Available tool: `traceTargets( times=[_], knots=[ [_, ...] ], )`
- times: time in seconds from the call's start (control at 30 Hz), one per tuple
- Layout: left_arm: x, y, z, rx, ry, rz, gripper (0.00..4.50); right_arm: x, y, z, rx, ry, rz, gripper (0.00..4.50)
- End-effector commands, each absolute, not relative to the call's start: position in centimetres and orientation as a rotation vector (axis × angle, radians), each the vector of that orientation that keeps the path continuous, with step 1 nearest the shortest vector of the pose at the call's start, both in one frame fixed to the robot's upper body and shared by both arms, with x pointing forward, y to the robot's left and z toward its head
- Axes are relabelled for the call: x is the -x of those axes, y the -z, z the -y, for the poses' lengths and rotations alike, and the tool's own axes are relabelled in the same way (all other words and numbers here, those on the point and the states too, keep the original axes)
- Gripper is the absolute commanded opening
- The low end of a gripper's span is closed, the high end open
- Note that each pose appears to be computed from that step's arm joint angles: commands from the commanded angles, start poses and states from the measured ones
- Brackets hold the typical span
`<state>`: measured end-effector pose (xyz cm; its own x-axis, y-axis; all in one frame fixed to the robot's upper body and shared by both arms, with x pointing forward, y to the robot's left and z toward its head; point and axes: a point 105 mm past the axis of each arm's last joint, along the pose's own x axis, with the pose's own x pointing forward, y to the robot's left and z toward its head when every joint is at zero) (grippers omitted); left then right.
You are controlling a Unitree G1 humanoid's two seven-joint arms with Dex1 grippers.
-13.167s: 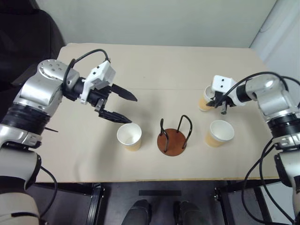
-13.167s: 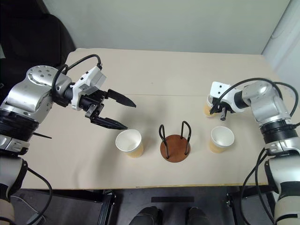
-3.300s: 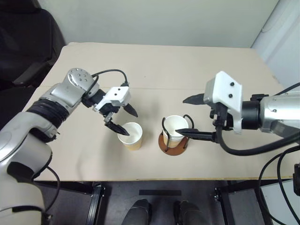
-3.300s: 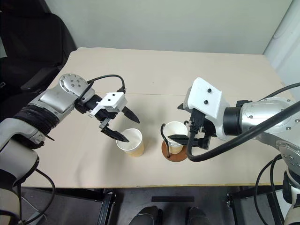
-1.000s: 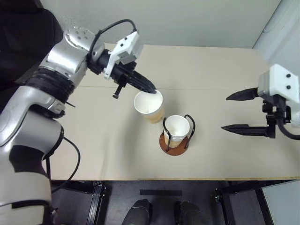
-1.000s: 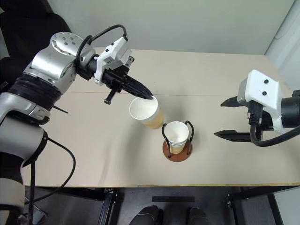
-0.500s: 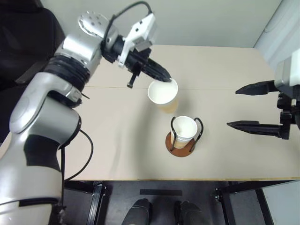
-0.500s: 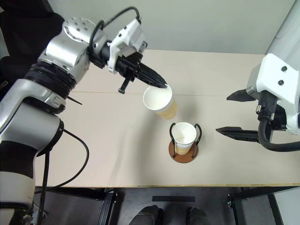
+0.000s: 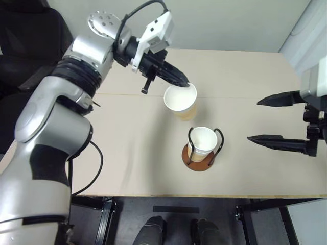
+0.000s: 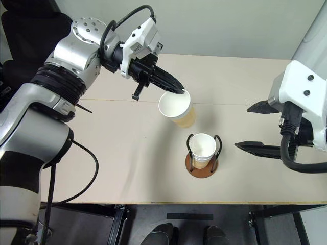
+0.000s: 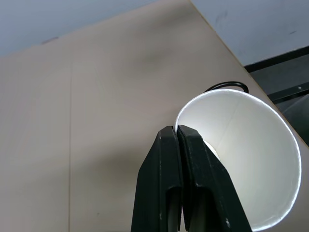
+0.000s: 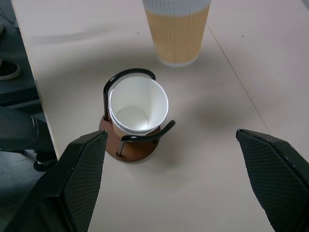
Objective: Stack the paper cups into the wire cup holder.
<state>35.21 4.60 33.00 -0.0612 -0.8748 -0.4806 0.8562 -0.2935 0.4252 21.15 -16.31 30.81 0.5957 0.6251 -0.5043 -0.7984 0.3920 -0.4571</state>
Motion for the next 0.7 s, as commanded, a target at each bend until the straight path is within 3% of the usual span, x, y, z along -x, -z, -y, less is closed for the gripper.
traceTargets(
  times=[0.03,0.7],
  knots=[
    [-33.8,-35.6,-3.2,-0.785,1.751,0.123,0.04,-20.6,-32.0,16.5,0.756,-0.877,-0.223,4.36],
    [-32.4,-33.3,0.6,-0.781,1.908,0.084,0.04,-19.9,-31.6,17.1,0.739,-0.819,-0.244,4.36]
  ],
)
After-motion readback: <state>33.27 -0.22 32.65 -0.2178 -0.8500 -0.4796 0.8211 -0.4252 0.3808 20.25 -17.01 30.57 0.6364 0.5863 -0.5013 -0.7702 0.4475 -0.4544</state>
